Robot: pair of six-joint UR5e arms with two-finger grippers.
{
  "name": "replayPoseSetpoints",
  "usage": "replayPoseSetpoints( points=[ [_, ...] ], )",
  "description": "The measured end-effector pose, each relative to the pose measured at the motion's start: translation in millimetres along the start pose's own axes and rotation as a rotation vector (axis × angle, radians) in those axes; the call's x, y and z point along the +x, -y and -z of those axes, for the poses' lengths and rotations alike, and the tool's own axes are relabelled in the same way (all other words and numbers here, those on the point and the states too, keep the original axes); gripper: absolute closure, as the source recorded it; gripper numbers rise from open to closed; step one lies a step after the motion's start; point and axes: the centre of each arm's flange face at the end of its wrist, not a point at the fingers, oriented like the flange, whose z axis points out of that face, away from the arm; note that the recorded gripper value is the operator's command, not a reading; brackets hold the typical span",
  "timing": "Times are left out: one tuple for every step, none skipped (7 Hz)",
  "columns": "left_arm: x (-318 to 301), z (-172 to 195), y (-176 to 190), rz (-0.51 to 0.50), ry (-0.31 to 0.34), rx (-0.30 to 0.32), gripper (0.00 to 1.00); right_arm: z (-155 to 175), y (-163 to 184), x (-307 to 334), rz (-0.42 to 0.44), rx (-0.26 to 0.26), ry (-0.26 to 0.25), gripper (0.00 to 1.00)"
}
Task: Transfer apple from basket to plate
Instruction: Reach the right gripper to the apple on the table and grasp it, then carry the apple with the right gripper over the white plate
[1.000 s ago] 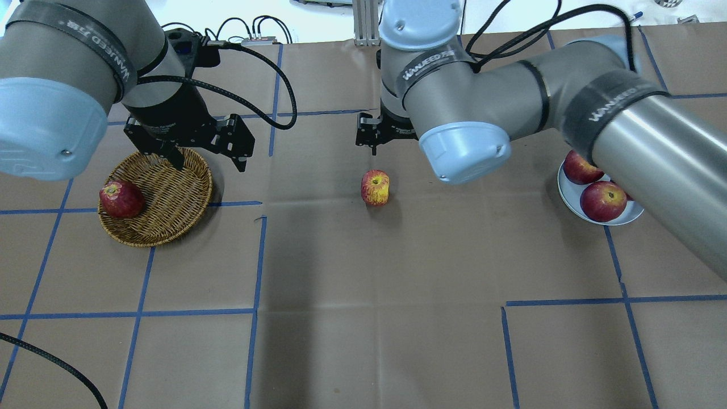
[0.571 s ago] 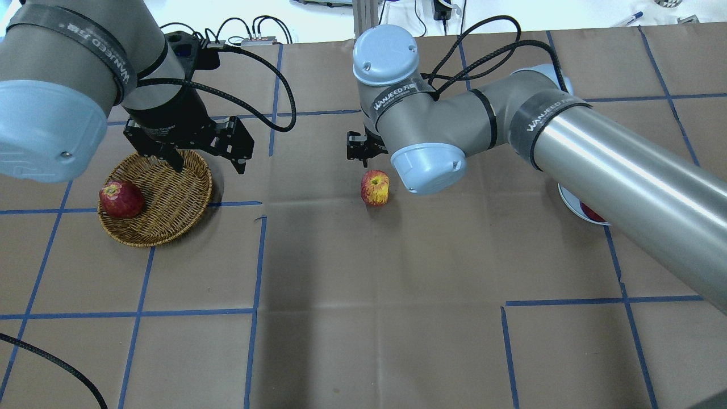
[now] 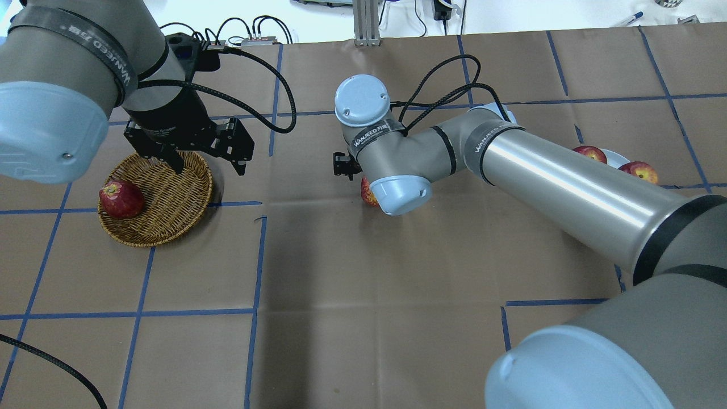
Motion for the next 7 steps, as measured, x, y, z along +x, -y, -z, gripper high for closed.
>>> replayPoseSetpoints(
  points=[
    [0.0, -0.3, -0.1, 0.000, 0.000, -0.001, 0.01, -8.7, -5.5, -0.7, 0.006, -0.013, -0.006, 0.45],
    [0.0, -0.5, -0.2, 0.000, 0.000, -0.002, 0.01, -15.1, -10.9, 1.1, 0.009, -0.027, -0.011, 0.62],
    [0.0, -0.7, -0.3, 0.000, 0.000, -0.002, 0.01, -15.8, -12.5, 3.0, 0.011, -0.030, -0.012, 0.68],
    [0.0, -0.7, -0.3, 0.000, 0.000, -0.003, 0.01, -13.2, -11.4, 4.8, 0.009, -0.026, -0.011, 0.68],
    [0.0, -0.7, -0.3, 0.000, 0.000, -0.003, 0.01, -5.2, -7.5, 6.7, 0.005, -0.014, -0.006, 0.68],
    [0.0, -0.7, -0.3, 0.000, 0.000, -0.003, 0.01, 15.3, -1.1, 11.8, -0.003, 0.004, 0.001, 0.68],
    [0.0, -0.7, -0.3, 0.000, 0.000, -0.003, 0.01, 45.9, 4.7, 26.4, -0.016, 0.007, 0.001, 0.68]
  ],
)
